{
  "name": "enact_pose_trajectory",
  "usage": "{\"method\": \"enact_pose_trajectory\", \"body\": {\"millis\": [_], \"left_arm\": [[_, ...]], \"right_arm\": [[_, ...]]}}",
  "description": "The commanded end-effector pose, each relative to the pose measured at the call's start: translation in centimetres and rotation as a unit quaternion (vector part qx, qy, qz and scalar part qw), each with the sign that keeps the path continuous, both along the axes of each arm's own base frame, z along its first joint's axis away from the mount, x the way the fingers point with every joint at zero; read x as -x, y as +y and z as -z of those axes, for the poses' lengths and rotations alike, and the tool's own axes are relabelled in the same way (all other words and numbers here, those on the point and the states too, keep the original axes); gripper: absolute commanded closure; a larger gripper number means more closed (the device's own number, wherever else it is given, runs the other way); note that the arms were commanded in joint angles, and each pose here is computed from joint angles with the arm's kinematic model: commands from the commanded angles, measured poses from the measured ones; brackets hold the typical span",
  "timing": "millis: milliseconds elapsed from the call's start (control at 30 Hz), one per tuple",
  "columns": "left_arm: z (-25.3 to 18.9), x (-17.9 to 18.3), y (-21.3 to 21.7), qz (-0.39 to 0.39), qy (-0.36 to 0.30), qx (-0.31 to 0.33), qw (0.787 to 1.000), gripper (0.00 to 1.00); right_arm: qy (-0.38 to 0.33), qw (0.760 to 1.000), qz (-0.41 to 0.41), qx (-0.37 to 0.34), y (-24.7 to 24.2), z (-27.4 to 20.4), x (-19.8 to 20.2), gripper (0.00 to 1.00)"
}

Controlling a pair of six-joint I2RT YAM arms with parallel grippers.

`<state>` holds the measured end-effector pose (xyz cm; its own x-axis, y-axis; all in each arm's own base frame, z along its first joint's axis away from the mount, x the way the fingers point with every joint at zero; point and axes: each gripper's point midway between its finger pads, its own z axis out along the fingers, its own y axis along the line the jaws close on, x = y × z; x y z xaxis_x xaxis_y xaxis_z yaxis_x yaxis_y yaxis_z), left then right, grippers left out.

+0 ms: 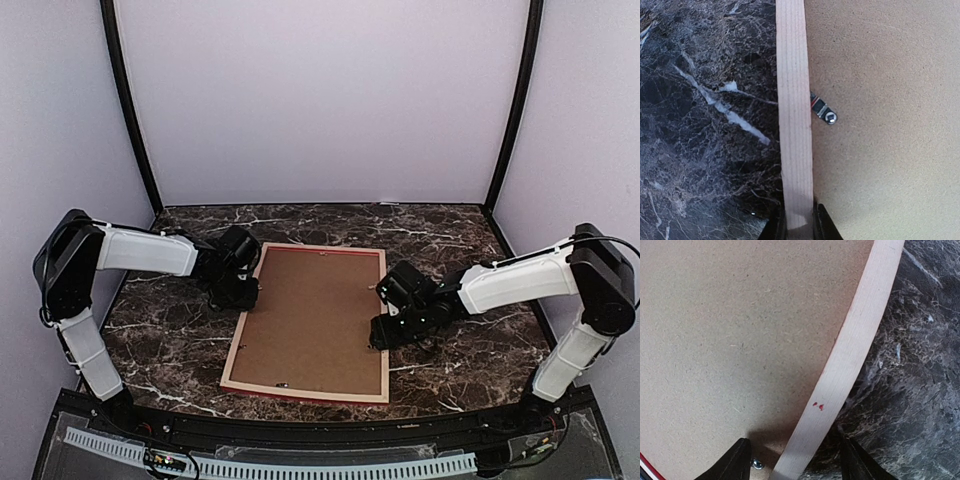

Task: Put the photo into the frame
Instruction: Rotate the photo frame at the center of the board, then press the fastener onto the backboard.

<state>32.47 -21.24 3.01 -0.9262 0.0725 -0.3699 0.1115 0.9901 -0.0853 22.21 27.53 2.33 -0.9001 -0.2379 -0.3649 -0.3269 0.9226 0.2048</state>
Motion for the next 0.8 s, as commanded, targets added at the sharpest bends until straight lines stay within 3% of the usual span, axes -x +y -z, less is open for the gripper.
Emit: {"method": "enact_pose_trajectory", "body": {"millis": [0, 267, 767], "left_arm": [[0.1, 1.1, 0.8, -0.003, 0.011, -0.01, 1.0, 0.99], [0.3, 1.2, 0.9, -0.002, 0.013, -0.013, 1.0, 0.99], [0.7, 1.3, 1.0, 0.0, 0.018, -0.016, 1.0, 0.99]], "right_arm": [[0.042, 0.996, -0.017, 0.083, -2.7, 2.5, 2.7, 0.39], [0.04, 0.992, -0.044, 0.107, -2.8, 2.6, 3.2, 0.39], [0.053, 0.991, -0.102, 0.072, -1.7, 1.5, 3.9, 0.35]]}}
